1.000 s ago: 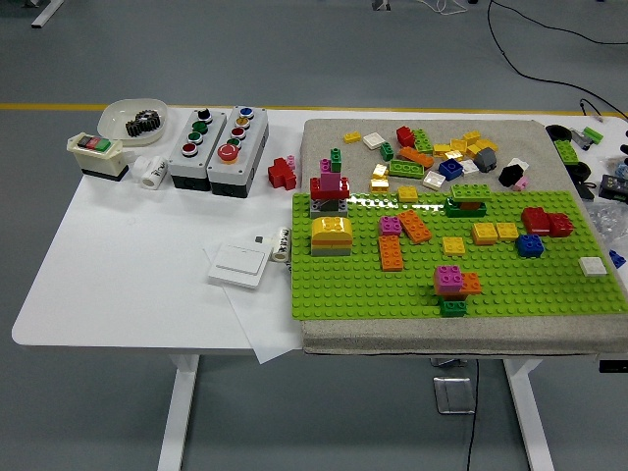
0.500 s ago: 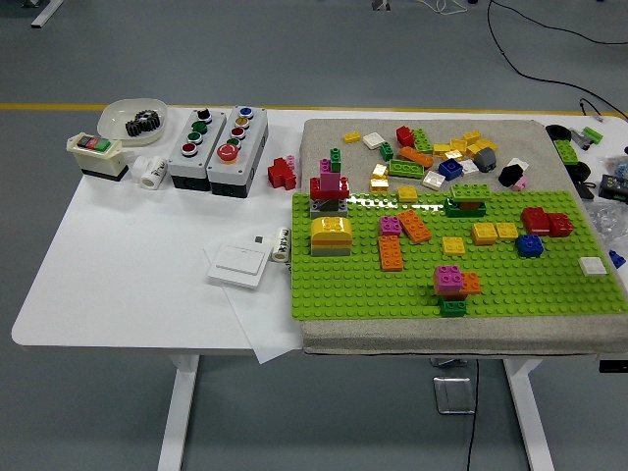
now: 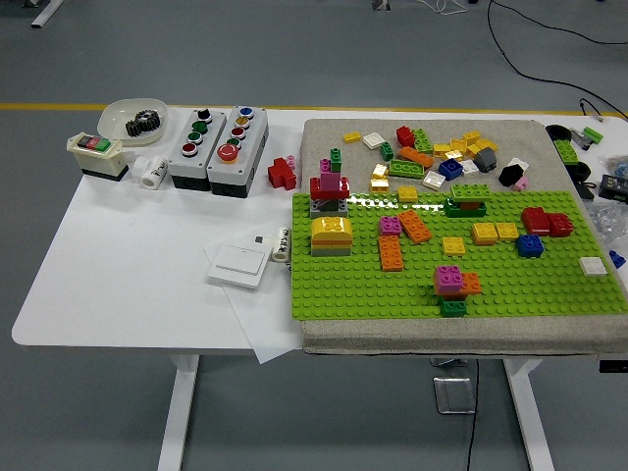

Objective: Pick up the brick,pile it on top of brick,press brick,pick up the brick,pile it on top of brick,press brick

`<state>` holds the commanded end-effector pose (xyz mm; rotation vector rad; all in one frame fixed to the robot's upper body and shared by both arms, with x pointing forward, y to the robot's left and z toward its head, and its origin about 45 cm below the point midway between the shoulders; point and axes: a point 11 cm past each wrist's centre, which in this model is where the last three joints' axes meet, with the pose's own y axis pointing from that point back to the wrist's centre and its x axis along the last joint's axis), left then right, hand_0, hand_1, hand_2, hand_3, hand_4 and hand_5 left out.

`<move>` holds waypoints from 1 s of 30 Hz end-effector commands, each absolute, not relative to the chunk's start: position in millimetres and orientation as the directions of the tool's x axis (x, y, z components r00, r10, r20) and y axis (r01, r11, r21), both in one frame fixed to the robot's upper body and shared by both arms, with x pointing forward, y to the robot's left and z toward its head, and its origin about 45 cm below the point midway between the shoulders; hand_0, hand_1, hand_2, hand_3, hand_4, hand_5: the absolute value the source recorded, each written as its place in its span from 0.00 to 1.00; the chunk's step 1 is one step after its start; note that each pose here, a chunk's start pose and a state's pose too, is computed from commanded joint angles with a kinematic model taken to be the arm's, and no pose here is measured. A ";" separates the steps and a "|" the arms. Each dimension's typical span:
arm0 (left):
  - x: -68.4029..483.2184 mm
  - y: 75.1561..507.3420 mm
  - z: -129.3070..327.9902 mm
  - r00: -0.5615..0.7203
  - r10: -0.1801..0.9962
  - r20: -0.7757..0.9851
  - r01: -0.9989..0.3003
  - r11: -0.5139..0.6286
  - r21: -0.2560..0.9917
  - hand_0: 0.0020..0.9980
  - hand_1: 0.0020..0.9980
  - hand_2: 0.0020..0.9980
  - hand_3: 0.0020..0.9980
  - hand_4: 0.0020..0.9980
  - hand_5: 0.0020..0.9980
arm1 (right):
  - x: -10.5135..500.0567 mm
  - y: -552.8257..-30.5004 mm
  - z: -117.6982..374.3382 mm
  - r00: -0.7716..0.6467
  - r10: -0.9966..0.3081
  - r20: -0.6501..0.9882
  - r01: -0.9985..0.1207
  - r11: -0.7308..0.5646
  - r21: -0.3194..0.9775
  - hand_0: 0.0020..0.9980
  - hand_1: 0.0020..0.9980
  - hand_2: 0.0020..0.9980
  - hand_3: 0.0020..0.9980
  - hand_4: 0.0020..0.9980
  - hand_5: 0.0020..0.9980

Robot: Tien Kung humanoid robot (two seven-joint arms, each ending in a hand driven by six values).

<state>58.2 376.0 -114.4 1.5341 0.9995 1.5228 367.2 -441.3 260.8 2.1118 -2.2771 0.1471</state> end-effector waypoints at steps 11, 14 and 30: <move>44.4 387.0 -113.2 0.039 0.899 0.437 0.047 -0.438 0.898 0.74 0.73 0.73 0.60 0.64 0.67 | 365.1 -435.5 244.5 -0.057 -0.995 0.084 -0.998 0.057 -0.001 0.91 0.83 0.85 0.86 1.00 1.00; 39.7 388.3 -113.4 0.041 0.898 0.439 0.054 -0.441 0.896 0.74 0.73 0.73 0.60 0.64 0.67 | 365.2 -433.4 244.3 -0.049 -0.995 0.086 -0.999 0.049 0.000 0.91 0.83 0.85 0.86 1.00 1.00; 32.7 387.6 -114.7 0.024 0.897 0.442 0.058 -0.442 0.895 0.74 0.73 0.73 0.59 0.65 0.68 | 362.3 -430.1 237.9 -0.035 -0.995 0.090 -0.999 0.037 0.023 0.91 0.83 0.85 0.85 1.00 1.00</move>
